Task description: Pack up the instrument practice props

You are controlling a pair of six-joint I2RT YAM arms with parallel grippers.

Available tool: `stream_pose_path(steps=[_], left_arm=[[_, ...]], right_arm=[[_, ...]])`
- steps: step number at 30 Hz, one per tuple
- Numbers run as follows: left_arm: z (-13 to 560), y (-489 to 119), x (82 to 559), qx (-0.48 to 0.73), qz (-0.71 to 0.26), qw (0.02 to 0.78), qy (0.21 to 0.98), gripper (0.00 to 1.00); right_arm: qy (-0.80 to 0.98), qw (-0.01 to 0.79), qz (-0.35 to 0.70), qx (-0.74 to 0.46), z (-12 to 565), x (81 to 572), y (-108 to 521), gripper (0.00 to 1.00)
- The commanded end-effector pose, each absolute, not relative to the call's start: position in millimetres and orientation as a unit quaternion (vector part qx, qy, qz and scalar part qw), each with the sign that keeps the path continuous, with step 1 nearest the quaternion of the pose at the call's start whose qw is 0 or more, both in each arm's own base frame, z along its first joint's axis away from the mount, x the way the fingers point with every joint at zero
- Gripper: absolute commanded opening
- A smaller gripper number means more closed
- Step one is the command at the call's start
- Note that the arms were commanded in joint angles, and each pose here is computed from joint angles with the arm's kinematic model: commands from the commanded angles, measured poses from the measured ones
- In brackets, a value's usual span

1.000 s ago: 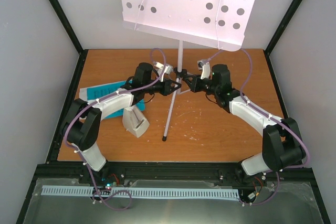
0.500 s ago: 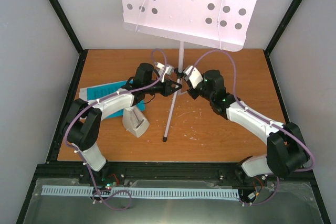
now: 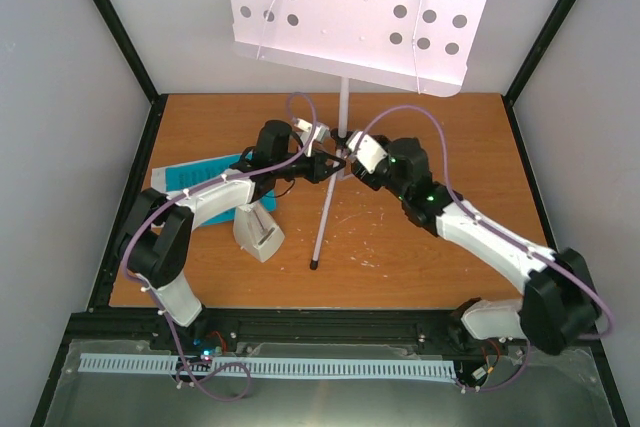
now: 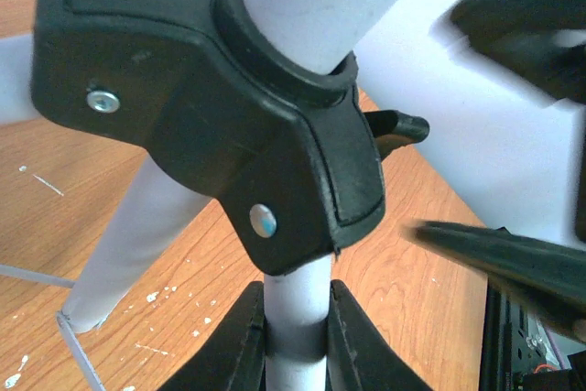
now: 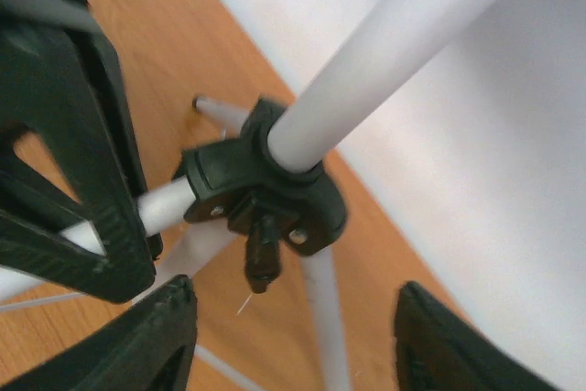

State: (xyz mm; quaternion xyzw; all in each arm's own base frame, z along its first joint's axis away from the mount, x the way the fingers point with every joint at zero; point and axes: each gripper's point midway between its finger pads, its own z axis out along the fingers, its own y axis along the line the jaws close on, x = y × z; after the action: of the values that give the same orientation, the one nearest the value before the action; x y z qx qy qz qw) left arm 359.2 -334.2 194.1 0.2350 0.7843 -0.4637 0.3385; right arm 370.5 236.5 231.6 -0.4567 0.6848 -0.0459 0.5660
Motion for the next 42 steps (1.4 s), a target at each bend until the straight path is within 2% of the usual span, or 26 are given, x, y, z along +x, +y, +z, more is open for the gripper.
stream_pose_path(steps=[1,4,7,9,12,17,24,32,42], left_arm=[[209,-333,355,0.233,-0.476,0.342,0.776,0.01],[212,-334,356,0.238,-0.475,0.344,0.775,0.12],[217,-332,356,0.239,-0.470,0.352,0.773,0.23],[220,-329,355,0.235,-0.468,0.356,0.774,0.34],[233,-326,349,0.238,-0.473,0.369,0.764,0.46],[263,-310,344,0.226,-0.456,0.421,0.751,0.54],[278,-288,338,0.193,-0.438,0.454,0.751,0.70],[267,-286,337,0.181,-0.446,0.437,0.760,0.74],[262,-292,337,0.182,-0.458,0.423,0.760,0.74]], right_arm=[[0.683,0.624,0.071,-0.373,282,335,232,0.67],[0.710,0.624,0.122,-0.302,276,323,218,0.80],[0.748,0.599,0.177,-0.223,259,321,201,0.87],[0.764,0.563,0.247,-0.196,247,319,197,0.87],[0.772,0.538,0.310,-0.136,250,332,182,0.86],[0.778,0.492,0.388,-0.054,274,359,183,0.85],[0.759,0.361,0.525,0.133,273,379,202,0.83],[0.735,0.286,0.576,0.215,270,378,228,0.83],[0.737,0.241,0.573,0.264,253,376,239,0.70]])
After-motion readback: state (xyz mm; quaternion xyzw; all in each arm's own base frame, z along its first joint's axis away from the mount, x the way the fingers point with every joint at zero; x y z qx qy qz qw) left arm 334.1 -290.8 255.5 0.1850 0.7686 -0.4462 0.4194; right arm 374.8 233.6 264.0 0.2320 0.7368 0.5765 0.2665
